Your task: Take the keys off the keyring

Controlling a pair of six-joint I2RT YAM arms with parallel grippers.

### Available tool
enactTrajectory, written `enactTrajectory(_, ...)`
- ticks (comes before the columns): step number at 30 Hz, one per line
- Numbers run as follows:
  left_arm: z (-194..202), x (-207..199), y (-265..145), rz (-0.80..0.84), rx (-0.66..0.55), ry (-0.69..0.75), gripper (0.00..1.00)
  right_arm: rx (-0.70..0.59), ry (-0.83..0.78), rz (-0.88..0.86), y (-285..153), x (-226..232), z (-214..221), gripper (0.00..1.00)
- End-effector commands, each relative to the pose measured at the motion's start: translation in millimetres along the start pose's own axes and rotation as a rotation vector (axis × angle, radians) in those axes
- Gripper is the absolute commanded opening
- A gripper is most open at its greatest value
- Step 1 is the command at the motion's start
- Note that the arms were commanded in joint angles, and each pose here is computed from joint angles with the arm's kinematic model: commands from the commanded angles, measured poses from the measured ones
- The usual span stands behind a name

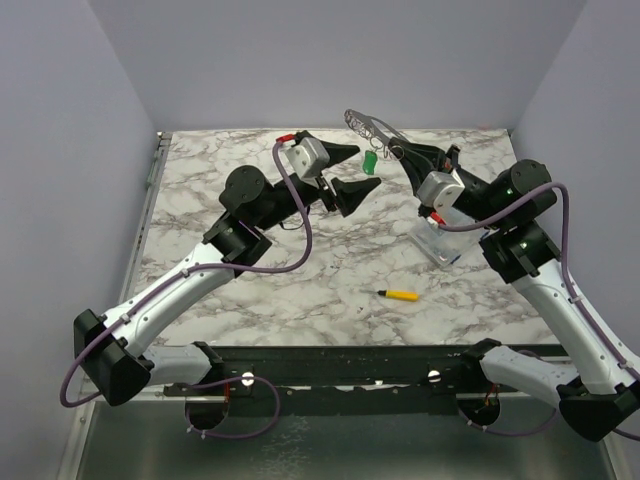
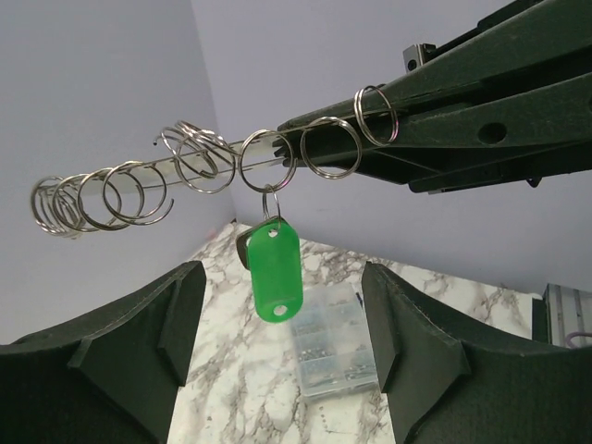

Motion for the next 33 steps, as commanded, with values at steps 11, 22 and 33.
enactTrajectory(11, -1.2, -16.6, 9.9, 0.09, -0.049, -0.108, 0.69, -0.109, -0.052, 0.028, -1.2, -11.9, -29.4, 0.01)
enactTrajectory(22, -6.9, -22.0, 14.1, 0.115, -0.06, -0.122, 0.51, -0.136, -0.047, 0.019, -1.7, -10.4, -35.7, 0.01)
enactTrajectory(33, -15.7, -19.9, 14.6, 0.101, -0.082, -0.109, 0.41, -0.141, -0.04, 0.012, -1.9, -9.1, -37.8, 0.01)
Point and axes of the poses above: each gripper's point midway between its finger pads, its own y axis out along the fingers, its own x axis along the line the jaws close on, z = x × y, the point moved 2 cm from there along -y, back along the fingers
